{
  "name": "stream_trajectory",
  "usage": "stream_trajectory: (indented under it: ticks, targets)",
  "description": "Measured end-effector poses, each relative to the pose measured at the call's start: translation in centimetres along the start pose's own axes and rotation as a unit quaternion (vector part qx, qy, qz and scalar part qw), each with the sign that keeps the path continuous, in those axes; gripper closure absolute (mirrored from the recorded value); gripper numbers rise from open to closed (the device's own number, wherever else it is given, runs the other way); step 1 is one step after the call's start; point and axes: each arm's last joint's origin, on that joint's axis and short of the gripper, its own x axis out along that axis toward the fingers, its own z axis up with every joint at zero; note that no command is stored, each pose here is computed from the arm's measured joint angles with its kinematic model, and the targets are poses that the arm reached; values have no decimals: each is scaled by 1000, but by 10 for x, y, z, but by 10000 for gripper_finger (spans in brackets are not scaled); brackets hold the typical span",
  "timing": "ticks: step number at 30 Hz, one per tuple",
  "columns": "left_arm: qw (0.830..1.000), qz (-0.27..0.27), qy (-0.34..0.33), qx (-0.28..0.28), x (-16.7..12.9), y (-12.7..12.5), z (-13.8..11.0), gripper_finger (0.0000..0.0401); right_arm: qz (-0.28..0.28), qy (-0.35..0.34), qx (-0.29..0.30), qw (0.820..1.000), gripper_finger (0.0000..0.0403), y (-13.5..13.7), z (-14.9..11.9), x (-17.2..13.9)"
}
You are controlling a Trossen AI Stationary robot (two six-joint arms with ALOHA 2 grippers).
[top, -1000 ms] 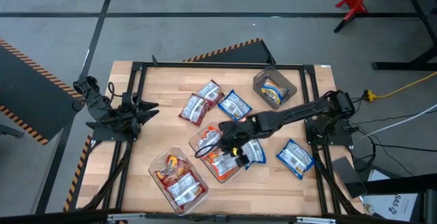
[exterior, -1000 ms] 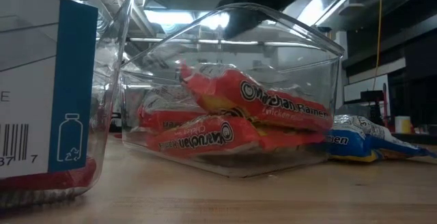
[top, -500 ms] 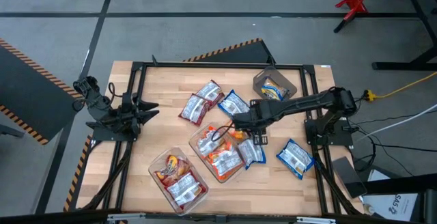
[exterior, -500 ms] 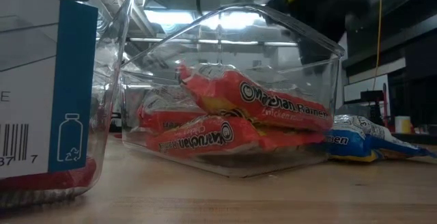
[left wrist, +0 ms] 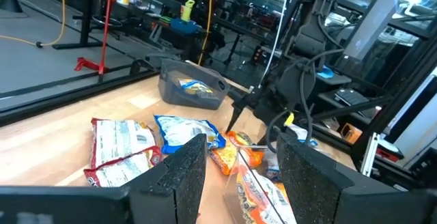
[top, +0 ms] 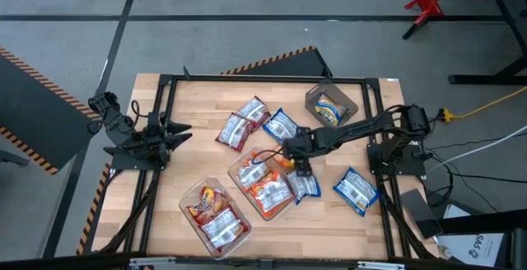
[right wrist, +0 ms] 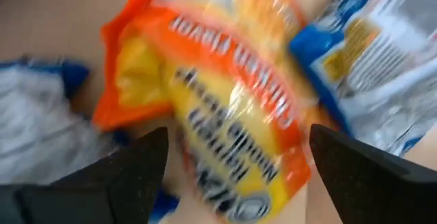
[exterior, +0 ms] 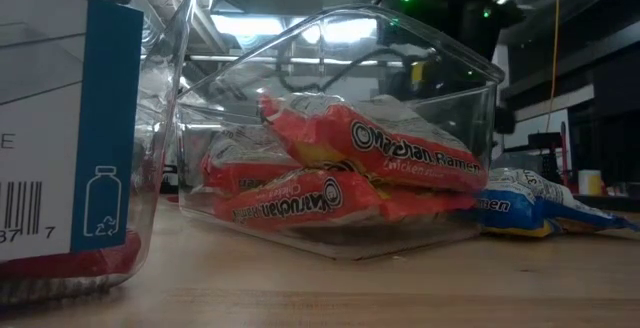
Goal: Sort Maruchan noodles
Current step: Put the orange noodle pack into the the top transparent bin
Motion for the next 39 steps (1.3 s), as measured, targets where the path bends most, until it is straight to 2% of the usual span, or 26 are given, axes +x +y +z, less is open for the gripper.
stream_trajectory:
  ticks: [4,8,13,18,21,24,30,39]
  targets:
    - [1000,-1,0,-9,0,0,0,229,-2,-21,13,1000,77,-7,0,6]
    - [1000,-8,4,-14,0,0,0,229,-7,-8,17,1000,122,-9,-7,11]
    - [1000,-9,5,-14,0,-1,0,229,-7,1,18,1000,198,-8,-13,14]
    - [1000,-7,4,-17,0,0,0,229,-6,1,21,1000,296,-9,-12,13]
    - [1000,-7,4,-23,0,0,0,229,7,-2,21,1000,349,-8,-9,11]
    - [1000,-7,4,-23,0,0,0,229,31,-7,22,999,384,-8,-5,7]
    - [1000,-3,1,-25,0,0,0,229,67,-15,22,997,387,-7,11,-8]
    - [1000,1,-1,-25,0,0,0,229,55,-18,2,998,390,-14,36,-43]
